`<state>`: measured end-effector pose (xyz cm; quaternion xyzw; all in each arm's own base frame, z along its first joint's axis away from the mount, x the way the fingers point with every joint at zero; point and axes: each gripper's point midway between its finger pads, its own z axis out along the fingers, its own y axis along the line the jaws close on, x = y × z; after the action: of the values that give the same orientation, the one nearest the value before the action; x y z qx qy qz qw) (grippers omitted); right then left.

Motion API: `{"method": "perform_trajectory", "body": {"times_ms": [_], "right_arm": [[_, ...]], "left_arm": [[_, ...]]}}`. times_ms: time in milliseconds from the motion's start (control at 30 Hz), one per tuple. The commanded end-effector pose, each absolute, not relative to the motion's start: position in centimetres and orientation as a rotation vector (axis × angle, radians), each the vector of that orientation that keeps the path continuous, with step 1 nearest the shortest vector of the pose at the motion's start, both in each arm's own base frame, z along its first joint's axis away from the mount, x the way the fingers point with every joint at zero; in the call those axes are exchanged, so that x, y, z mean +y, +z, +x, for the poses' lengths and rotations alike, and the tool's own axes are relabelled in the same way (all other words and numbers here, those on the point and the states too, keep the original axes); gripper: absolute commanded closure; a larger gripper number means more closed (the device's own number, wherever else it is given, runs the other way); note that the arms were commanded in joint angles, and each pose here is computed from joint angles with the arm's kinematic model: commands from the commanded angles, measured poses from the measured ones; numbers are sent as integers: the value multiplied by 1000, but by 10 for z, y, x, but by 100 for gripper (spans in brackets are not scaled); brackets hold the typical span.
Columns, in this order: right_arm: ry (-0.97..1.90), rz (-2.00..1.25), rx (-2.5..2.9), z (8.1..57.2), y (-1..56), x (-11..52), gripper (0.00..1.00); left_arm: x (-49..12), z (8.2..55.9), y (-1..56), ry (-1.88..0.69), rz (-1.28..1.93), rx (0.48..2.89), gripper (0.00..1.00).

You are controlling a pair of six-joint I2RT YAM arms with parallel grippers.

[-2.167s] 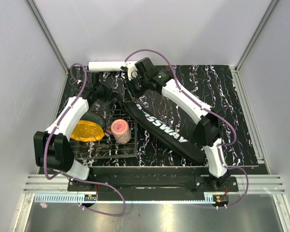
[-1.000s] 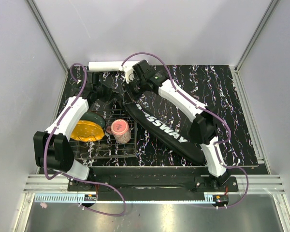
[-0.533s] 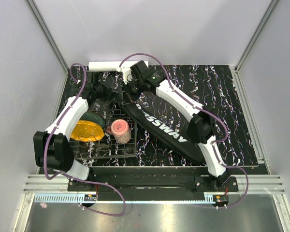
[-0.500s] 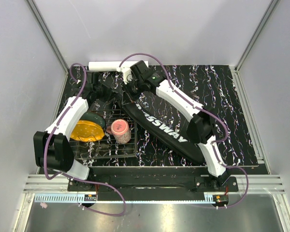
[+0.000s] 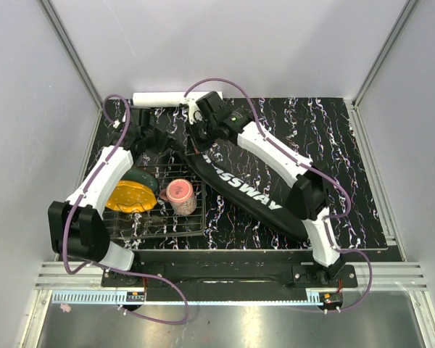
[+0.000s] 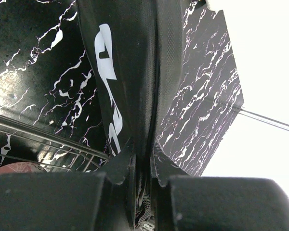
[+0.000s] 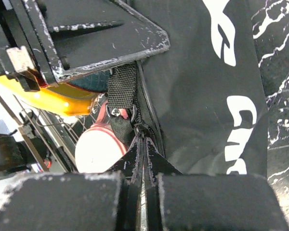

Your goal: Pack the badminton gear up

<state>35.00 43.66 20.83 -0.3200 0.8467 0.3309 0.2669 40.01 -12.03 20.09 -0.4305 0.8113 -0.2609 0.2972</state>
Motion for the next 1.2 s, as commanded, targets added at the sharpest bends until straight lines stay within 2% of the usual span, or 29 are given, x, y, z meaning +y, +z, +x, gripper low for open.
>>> {"method": "perform_trajectory", "body": {"times_ms": [0,167,300,600,700,767,833,900,933,1100,1167], "right_arm": [[839,-687,2369,338,235,410,100],[818,-585,2421,341,230,400,100],[818,-556,2514,327,203,390,100],[799,-578,2537,299,193,361,100],[886,-621,2473,293,201,366,100],[1030,-662,2281,301,235,379,100],[1100,-768,2137,309,247,388,88],[1062,-860,2049,325,261,392,81],[1055,-892,2062,330,249,397,80],[1067,-1002,1935,353,260,414,73],[1121,-1029,1933,354,255,419,67]], "left_arm": [[-91,416,259,-648,-1126,1936,100],[-87,415,264,-631,-1132,1910,100],[-75,415,272,-591,-1124,1848,100],[-68,418,278,-578,-1128,1792,100],[-74,419,281,-630,-1117,1783,100],[-80,420,279,-654,-1108,1805,100],[-90,419,277,-708,-1083,1842,100],[-105,417,274,-775,-1046,1895,100],[-107,415,272,-777,-1032,1918,100],[-124,400,268,-875,-975,2003,100],[-126,396,265,-891,-969,2018,100]]}}
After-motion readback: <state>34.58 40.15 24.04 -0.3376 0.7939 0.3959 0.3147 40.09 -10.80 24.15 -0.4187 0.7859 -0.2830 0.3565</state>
